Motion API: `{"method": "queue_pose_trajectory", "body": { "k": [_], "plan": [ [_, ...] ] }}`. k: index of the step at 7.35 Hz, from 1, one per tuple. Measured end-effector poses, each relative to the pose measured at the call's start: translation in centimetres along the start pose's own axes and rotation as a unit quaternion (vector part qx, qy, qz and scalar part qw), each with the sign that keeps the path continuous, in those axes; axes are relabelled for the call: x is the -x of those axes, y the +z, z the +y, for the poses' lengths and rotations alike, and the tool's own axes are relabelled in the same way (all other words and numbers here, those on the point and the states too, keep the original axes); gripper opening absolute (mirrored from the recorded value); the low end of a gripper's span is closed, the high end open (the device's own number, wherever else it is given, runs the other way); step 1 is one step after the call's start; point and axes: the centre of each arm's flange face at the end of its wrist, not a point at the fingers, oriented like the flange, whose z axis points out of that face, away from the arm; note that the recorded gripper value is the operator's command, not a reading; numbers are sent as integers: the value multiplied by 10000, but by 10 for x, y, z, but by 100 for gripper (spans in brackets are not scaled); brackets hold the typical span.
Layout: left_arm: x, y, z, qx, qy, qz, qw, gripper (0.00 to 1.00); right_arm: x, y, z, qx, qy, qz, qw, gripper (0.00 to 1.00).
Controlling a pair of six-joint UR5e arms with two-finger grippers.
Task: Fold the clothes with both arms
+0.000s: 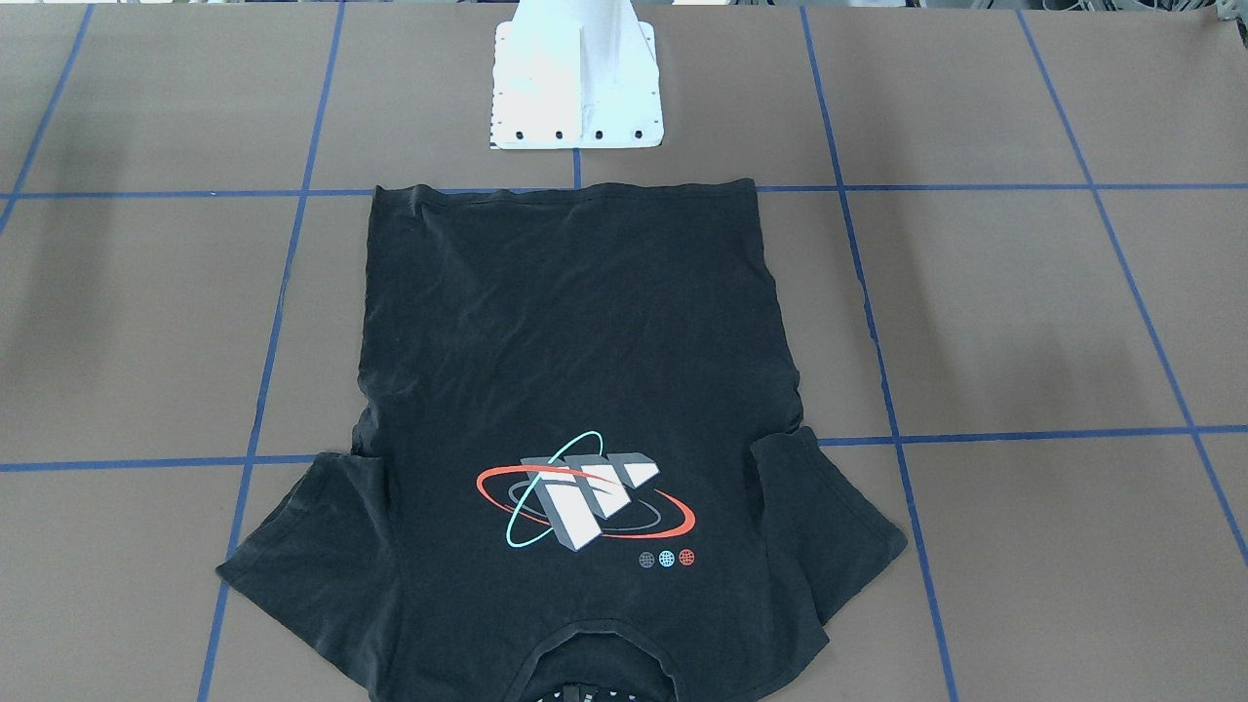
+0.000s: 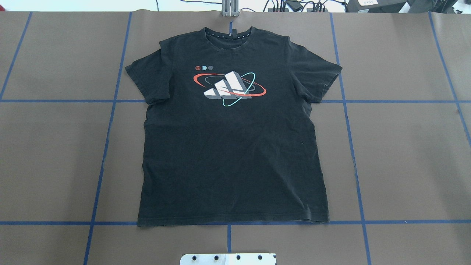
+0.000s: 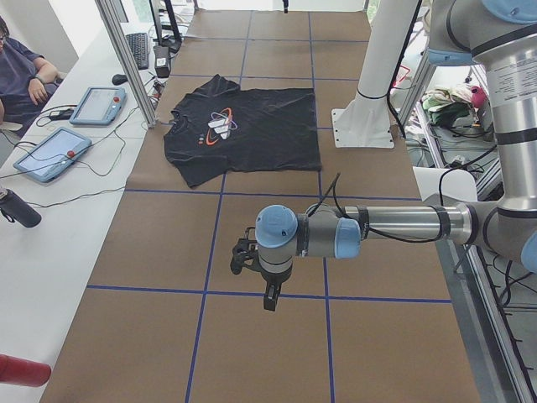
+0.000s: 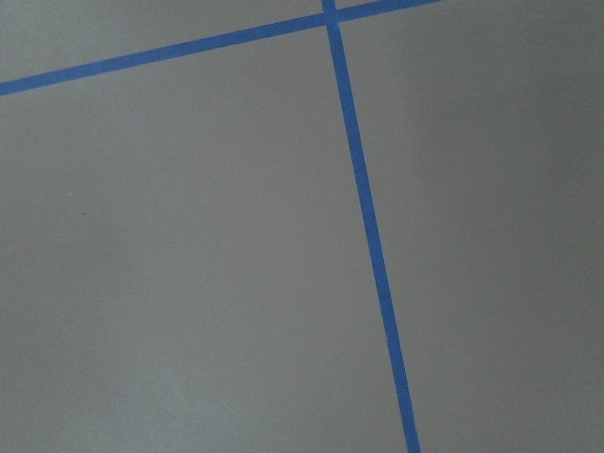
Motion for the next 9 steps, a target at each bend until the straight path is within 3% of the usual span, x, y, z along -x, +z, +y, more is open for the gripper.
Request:
{"method": "queue_pose_trajectory", "body": {
  "k": [5, 7, 9],
  "plan": [
    [-7, -9, -7, -102, 119, -36, 9999, 100, 5, -4, -7, -54, -47, -23, 10000, 100],
    [-22, -28, -36, -423, 413, -47, 9982, 100, 20, -17, -32, -223, -173, -103, 9995, 100],
    [-37, -53, -83, -923, 876, -143, 9918, 100, 49, -35, -82, -456, -432, -135, 9979, 100]
  ]
}}
